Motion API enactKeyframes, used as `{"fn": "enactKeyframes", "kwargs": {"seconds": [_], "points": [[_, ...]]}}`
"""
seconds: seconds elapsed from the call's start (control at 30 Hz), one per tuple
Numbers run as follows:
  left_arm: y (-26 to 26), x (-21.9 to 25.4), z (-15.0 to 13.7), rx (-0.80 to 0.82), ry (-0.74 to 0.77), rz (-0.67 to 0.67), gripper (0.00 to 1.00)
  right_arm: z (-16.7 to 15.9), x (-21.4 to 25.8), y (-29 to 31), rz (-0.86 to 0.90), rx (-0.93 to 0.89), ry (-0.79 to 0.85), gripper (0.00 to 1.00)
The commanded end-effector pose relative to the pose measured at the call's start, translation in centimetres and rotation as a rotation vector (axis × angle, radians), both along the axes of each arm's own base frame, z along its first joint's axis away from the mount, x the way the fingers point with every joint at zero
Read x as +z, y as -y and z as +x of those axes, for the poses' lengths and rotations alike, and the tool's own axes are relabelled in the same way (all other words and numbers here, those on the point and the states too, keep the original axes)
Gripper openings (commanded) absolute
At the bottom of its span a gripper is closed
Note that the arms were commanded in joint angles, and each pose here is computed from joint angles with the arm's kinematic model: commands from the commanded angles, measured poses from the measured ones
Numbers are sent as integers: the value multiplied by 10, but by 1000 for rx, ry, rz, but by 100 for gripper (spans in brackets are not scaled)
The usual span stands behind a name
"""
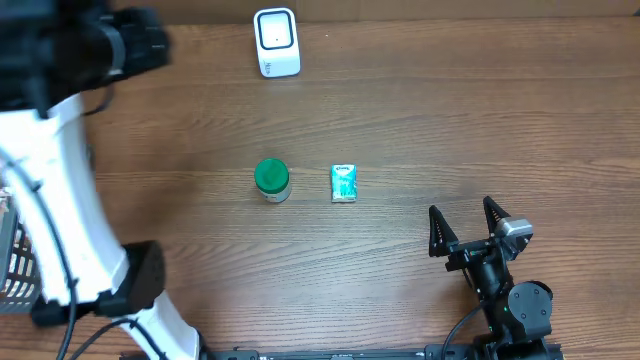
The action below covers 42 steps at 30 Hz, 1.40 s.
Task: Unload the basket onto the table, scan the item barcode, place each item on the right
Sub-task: 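Move the left gripper back over the basket, then lower the left gripper onto the light green wipes packet and grasp it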
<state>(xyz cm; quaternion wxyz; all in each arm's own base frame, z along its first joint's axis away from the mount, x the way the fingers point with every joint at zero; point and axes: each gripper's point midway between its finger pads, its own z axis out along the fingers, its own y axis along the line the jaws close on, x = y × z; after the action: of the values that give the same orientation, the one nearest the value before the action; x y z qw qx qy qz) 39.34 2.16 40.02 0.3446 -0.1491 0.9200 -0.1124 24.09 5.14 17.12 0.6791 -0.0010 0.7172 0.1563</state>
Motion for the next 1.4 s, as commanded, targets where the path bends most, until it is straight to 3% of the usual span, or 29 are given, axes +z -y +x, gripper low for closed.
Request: {"fn": "enactKeyframes", "kwargs": {"seconds": [0.0, 0.33, 0.6, 1.0, 1.37], "points": [[-48, 11, -21, 113, 23, 29, 66, 1, -1, 3, -2, -13, 6, 100], [-177, -42, -78, 517, -167, -66, 61, 1, -1, 3, -2, -13, 6, 100], [-238, -89, -106, 719, -255, -148, 58, 1, -1, 3, -2, -13, 6, 100], [-277, -215, -94, 825, -351, -191, 58, 1, -1, 3, -2, -14, 6, 100], [-288, -296, -56, 790, -210, -116, 71, 1, -1, 3, -2, -13, 6, 100]]}}
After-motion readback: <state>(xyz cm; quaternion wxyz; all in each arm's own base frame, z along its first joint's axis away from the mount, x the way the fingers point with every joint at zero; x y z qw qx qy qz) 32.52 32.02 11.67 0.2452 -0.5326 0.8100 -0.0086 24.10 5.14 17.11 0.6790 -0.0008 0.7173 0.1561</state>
